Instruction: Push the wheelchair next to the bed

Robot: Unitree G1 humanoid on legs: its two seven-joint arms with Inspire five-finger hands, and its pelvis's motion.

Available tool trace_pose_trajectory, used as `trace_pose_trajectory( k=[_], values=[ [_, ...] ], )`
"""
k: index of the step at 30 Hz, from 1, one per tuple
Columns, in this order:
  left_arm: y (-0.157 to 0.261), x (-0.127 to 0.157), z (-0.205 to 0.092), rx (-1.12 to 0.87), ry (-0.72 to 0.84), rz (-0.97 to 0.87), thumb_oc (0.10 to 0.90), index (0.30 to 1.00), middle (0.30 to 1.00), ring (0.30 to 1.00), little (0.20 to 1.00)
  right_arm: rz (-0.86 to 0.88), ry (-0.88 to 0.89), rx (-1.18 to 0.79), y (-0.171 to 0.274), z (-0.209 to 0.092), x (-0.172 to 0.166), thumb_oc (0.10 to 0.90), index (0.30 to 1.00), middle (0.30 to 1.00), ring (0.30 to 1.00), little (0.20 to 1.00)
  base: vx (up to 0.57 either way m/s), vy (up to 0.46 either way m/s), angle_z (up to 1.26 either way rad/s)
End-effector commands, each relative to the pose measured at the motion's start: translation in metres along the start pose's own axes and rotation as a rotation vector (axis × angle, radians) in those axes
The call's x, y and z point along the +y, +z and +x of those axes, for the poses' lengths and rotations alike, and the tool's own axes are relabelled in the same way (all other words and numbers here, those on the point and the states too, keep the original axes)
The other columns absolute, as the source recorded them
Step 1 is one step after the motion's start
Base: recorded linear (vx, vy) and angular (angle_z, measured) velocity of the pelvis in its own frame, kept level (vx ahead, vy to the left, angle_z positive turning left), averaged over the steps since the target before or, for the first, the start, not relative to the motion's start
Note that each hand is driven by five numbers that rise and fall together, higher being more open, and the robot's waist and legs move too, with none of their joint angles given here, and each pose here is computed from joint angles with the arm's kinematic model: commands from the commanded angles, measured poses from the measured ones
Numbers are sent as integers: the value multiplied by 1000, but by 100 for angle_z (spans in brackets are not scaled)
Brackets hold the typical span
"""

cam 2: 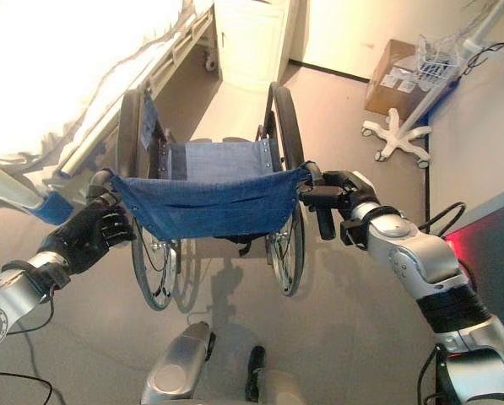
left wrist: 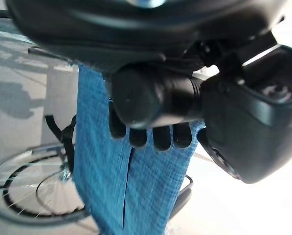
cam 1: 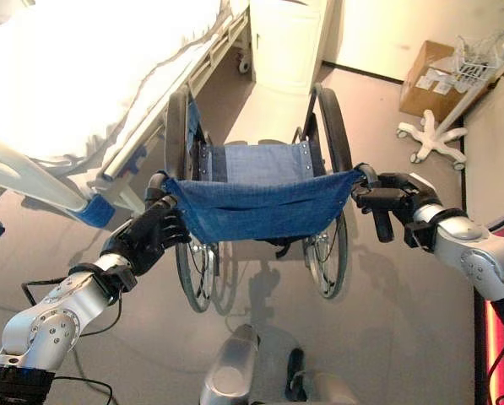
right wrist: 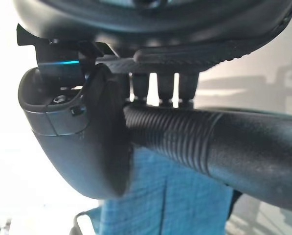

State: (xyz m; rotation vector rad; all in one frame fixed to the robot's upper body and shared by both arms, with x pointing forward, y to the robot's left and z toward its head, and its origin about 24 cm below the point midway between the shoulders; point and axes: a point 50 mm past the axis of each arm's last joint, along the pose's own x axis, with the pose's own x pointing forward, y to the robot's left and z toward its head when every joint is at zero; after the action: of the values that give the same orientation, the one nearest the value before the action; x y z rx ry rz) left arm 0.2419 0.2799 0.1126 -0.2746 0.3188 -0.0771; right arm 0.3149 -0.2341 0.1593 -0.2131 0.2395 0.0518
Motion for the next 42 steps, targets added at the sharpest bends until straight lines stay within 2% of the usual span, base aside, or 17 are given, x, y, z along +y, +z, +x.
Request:
trace_pose_trajectory(
  k=[1, 4, 9, 19, 26, 29, 35, 42],
  values=[
    [64, -20, -1, -318, -114, 48, 400, 300, 300, 300, 300, -38, 152, -277, 53, -18, 23, 400, 300, 300, 300, 300, 528, 68, 18],
    [54, -29, 3, -299, -133, 80, 400, 300, 300, 300, 300, -9, 172, -243, 34, -18, 26, 400, 300, 300, 300, 300, 496, 66, -5],
    [61, -37, 10, -278, -175, 139, 400, 300, 300, 300, 300, 40, 205, -198, 9, -21, 36, 400, 300, 300, 300, 300, 416, 99, -43],
    [81, -44, 14, -236, -224, 194, 400, 300, 300, 300, 300, 140, 166, -157, -10, -25, 35, 400, 300, 300, 300, 300, 321, 134, 3],
    [90, -42, 13, -257, -190, 177, 400, 300, 300, 300, 300, 119, 193, -183, -1, -25, 34, 400, 300, 300, 300, 300, 214, 49, -13],
    [91, -51, 17, -277, -205, 175, 400, 300, 300, 300, 300, 111, 191, -196, 4, -24, 33, 400, 300, 300, 300, 300, 357, -136, -12],
    [83, -54, 22, -276, -194, 190, 400, 300, 300, 300, 300, 139, 213, -214, 14, -29, 32, 400, 300, 300, 300, 300, 387, -197, 70],
    [69, -56, 24, -234, -181, 189, 400, 300, 300, 300, 300, 161, 186, -139, 13, -26, 27, 400, 300, 300, 300, 300, 345, -185, 49]
  ],
)
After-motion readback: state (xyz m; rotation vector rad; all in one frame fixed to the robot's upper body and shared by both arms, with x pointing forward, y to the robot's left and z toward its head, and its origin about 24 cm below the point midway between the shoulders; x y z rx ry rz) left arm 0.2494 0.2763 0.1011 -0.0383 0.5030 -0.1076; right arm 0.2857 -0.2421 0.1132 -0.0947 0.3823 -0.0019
